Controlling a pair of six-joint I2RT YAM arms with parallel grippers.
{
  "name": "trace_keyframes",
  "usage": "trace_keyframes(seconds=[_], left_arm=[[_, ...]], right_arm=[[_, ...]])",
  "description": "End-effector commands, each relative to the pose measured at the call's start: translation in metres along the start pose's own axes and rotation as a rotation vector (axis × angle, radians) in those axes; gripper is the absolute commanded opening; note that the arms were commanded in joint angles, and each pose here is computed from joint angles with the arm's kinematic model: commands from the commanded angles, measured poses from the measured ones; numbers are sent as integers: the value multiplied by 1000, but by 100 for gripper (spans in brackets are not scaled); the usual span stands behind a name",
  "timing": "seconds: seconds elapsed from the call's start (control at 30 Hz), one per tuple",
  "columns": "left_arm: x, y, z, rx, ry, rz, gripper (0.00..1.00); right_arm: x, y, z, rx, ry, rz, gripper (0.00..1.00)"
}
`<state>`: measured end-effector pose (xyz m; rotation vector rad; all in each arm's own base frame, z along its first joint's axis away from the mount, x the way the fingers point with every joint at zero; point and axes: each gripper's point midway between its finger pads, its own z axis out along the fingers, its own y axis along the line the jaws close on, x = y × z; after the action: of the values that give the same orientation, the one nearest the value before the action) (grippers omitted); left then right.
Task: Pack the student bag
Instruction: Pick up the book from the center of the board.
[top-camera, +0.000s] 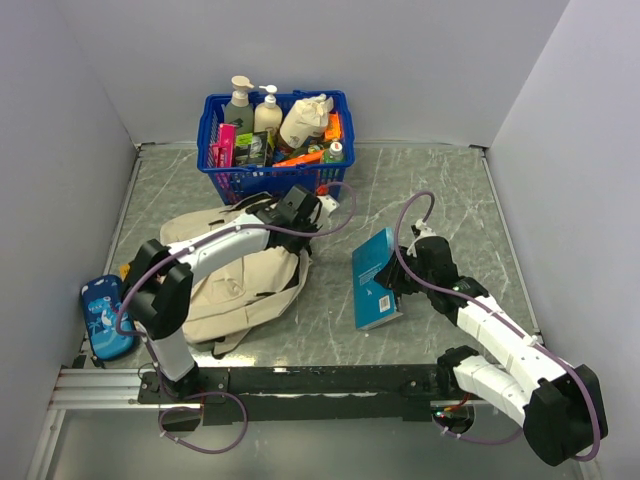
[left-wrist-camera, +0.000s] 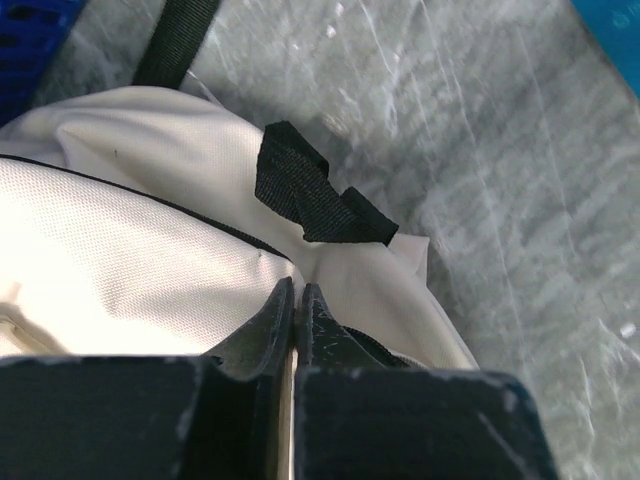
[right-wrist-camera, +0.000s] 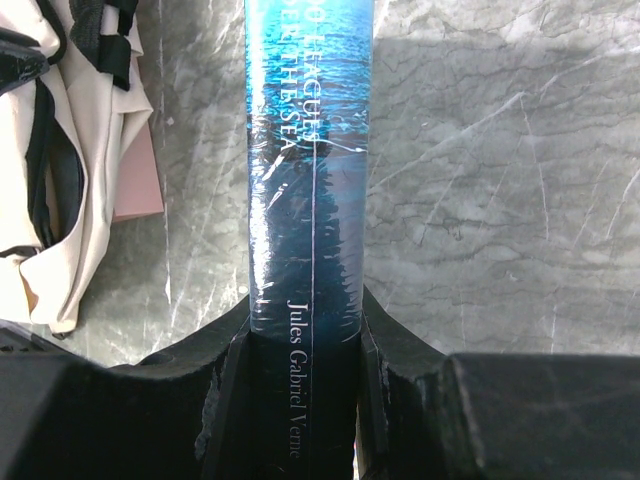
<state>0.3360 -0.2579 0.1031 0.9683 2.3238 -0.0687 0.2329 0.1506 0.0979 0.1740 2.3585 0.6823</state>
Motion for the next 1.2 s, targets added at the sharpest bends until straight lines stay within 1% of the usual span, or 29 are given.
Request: trace_keyframes(seconds=[0.0,0.03,0.07,0.1,0.13,0.17,0.2,0.27,0.4,0.53,0.57,0.6,0.67,0.7,0.8,0.87,0.93,1.0,1.03,1.13,1.17], left_arm=[[-22,-5,-39,75,-57,1,1],[-25,-8,-47,102,-62,5,1],[-36,-9,-56,120,-94,20,1],[-46,-9,-70,135,-134,25,1],[-53,-20,-83,217,-166,36,1],[-62,-23,-96,247,-212,57,1],[-73,-26,-116,275,-278,66,1],[-84,-34,-139,339,-344,101,1],[-91,-43,-168,421,-372,161,1],[-90,-46,-172,438,-375,190,1],[-86,-47,-168,439,-365,194,1],[-85,-48,-165,439,-358,192,1],[-78,-49,-158,438,-339,189,1],[-77,-48,-154,431,-335,189,1],[-68,-48,-144,420,-322,188,1],[-58,-51,-138,430,-304,187,1],[-58,-51,-137,429,-309,184,1],[-57,-52,-138,431,-311,187,1],[-59,-51,-140,425,-319,187,1],[-67,-46,-150,405,-357,193,1],[-69,-45,-152,400,-365,194,1]], right_arm=[[-6,4,-3,-32,-35,-52,5],[-7,7,-3,-45,-37,-51,5],[-8,9,-4,-58,-41,-53,5],[-10,12,-5,-74,-50,-53,5],[-15,18,-6,-101,-70,-54,5],[-16,25,-8,-139,-68,-56,5],[-20,30,-10,-162,-82,-58,5],[-25,44,-15,-224,-90,-58,5],[-47,72,-34,-342,-126,-57,4],[-71,89,-62,-383,-196,-69,4],[-72,86,-68,-360,-193,-64,3],[-83,85,-77,-324,-231,-72,3],[-90,79,-89,-264,-260,-80,1],[-94,65,-95,-172,-272,-76,1],[-100,54,-115,-92,-327,-81,0],[-110,58,-132,-111,-412,-77,1],[-115,67,-141,-153,-445,-60,1],[-118,80,-143,-209,-435,-50,0],[-118,91,-136,-261,-395,-54,1],[-113,105,-112,-338,-293,-13,0],[-102,111,-105,-394,-230,13,0]])
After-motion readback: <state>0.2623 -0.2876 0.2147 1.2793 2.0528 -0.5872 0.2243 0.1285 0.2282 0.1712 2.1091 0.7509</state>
